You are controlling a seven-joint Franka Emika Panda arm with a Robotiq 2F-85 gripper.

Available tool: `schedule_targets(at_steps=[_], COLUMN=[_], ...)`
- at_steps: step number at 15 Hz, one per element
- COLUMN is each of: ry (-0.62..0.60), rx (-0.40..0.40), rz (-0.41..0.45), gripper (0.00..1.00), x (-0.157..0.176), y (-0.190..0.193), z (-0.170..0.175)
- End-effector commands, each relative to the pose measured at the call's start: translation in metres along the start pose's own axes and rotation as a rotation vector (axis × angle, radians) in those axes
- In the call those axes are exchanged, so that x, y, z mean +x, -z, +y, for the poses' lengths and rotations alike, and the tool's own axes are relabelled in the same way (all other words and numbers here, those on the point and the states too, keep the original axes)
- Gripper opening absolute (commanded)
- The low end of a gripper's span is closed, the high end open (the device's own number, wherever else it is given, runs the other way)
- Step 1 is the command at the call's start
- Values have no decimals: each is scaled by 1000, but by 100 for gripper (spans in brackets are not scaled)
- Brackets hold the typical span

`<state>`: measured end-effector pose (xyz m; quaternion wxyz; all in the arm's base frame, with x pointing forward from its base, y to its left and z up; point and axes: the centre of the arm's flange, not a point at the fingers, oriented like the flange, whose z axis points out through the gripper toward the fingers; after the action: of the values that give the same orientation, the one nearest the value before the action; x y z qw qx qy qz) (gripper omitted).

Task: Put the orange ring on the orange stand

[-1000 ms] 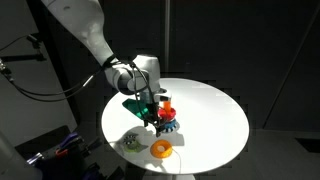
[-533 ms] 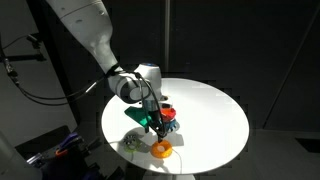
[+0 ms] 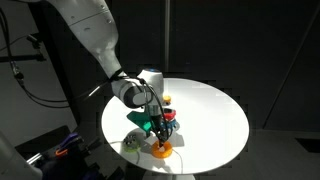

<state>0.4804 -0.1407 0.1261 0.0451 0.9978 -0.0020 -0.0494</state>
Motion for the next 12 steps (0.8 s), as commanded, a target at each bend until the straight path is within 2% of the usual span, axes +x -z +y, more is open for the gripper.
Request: schedule_targets(at_steps=[1,2,3,5,9,10,12], ry=[10,10,10,10,16,16,11], rx=[13,14,14,17,14,9,2], rz=[9,7,6,6,19,25,33], gripper=[79,69,63,40,8,4,7], x=[8,8,8,9,7,6,5], y=[-5,-7,-7,-7,7,13,24], z=[10,10,11,12,4,3,2])
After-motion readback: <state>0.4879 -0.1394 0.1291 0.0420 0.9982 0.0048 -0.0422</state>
